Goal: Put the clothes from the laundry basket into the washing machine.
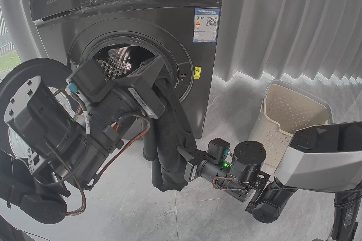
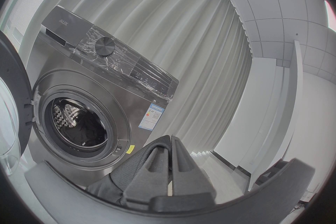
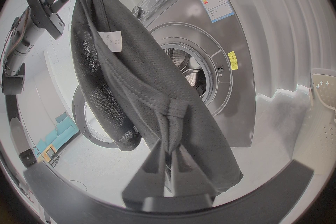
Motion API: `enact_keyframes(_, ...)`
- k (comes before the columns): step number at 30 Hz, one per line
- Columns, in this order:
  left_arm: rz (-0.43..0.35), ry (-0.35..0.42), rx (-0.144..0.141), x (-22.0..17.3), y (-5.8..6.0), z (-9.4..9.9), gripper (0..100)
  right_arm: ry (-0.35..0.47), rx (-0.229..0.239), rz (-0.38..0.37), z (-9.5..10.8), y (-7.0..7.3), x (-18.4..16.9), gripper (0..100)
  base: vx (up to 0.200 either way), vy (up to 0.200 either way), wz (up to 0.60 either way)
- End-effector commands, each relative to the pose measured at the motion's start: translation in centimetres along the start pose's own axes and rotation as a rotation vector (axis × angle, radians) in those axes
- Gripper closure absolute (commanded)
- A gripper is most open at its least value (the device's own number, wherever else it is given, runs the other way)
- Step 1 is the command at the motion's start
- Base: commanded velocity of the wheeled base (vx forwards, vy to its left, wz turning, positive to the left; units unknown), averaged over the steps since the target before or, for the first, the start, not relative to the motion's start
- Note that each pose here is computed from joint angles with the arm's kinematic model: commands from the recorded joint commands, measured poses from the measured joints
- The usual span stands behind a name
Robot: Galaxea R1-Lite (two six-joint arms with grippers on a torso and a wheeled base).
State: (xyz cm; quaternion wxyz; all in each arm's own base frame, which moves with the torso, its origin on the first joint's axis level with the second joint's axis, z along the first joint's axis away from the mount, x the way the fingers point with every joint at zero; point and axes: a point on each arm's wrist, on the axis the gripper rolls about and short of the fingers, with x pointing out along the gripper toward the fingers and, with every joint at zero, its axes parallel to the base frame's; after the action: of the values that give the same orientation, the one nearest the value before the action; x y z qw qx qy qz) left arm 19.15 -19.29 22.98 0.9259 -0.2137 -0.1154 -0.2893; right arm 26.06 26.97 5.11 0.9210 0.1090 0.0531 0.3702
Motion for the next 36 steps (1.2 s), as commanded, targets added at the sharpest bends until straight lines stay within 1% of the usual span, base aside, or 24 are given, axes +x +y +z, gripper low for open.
enact_keyframes(1,0.010,0.006,0.005,0.1,0.3,-0.2,100,0.007,-0.001,0.005,0.1,0.3,-0.5,100,0.000,0.000,0.00)
enact_keyframes(3,0.043,0.009,0.021,0.3,1.3,-0.3,100,-0.008,-0.001,0.018,1.5,0.9,-1.7,100,0.000,0.000,0.00)
enact_keyframes(4,0.054,0.011,0.025,0.3,1.7,-0.4,100,-0.011,0.001,0.027,1.9,1.2,-2.3,100,0.000,0.000,0.00)
enact_keyframes(8,0.088,0.041,0.045,0.3,2.8,-1.3,100,-0.048,0.002,0.038,4.2,1.7,-4.2,100,0.000,0.000,0.00)
enact_keyframes(9,0.092,0.043,0.045,0.2,2.9,-1.3,100,-0.054,0.002,0.039,4.4,1.8,-4.4,100,0.000,0.000,0.00)
enact_keyframes(11,0.101,0.070,0.053,0.0,3.4,-2.0,100,-0.087,0.003,0.044,5.8,1.9,-5.2,100,0.000,0.000,0.00)
enact_keyframes(12,0.099,0.074,0.053,-0.1,3.4,-2.0,100,-0.092,0.004,0.044,5.9,1.9,-5.3,100,0.000,0.000,0.00)
enact_keyframes(13,0.092,0.090,0.052,-0.3,3.5,-2.3,100,-0.114,0.003,0.045,6.7,1.9,-5.6,100,0.000,0.000,0.00)
enact_keyframes(16,0.095,0.125,0.057,-0.9,3.8,-3.0,100,-0.151,0.000,0.053,7.7,2.1,-5.7,100,0.000,0.000,0.00)
enact_keyframes(17,0.095,0.127,0.057,-0.9,3.8,-3.0,100,-0.151,-0.002,0.053,7.7,2.1,-5.8,100,0.000,0.000,0.00)
enact_keyframes(19,0.091,0.163,0.062,-1.5,4.0,-3.6,100,-0.186,-0.002,0.061,8.6,2.3,-5.6,100,0.000,0.000,0.00)
enact_keyframes(21,0.081,0.181,0.060,-1.9,4.1,-3.8,100,-0.203,-0.001,0.066,9.0,2.4,-5.5,100,0.000,0.000,0.00)
enact_keyframes(32,0.076,0.199,0.060,-2.2,4.2,-4.1,100,-0.260,-0.001,0.073,10.4,2.6,-5.3,100,0.000,0.000,0.00)
enact_keyframes(33,0.074,0.209,0.063,-2.4,4.2,-4.2,0,-0.266,0.000,0.074,10.6,2.6,-5.2,100,0.000,0.000,0.00)
enact_keyframes(36,0.071,0.231,0.059,-2.7,4.4,-4.5,0,-0.284,0.000,0.077,11.1,2.7,-5.1,100,0.000,0.000,0.00)
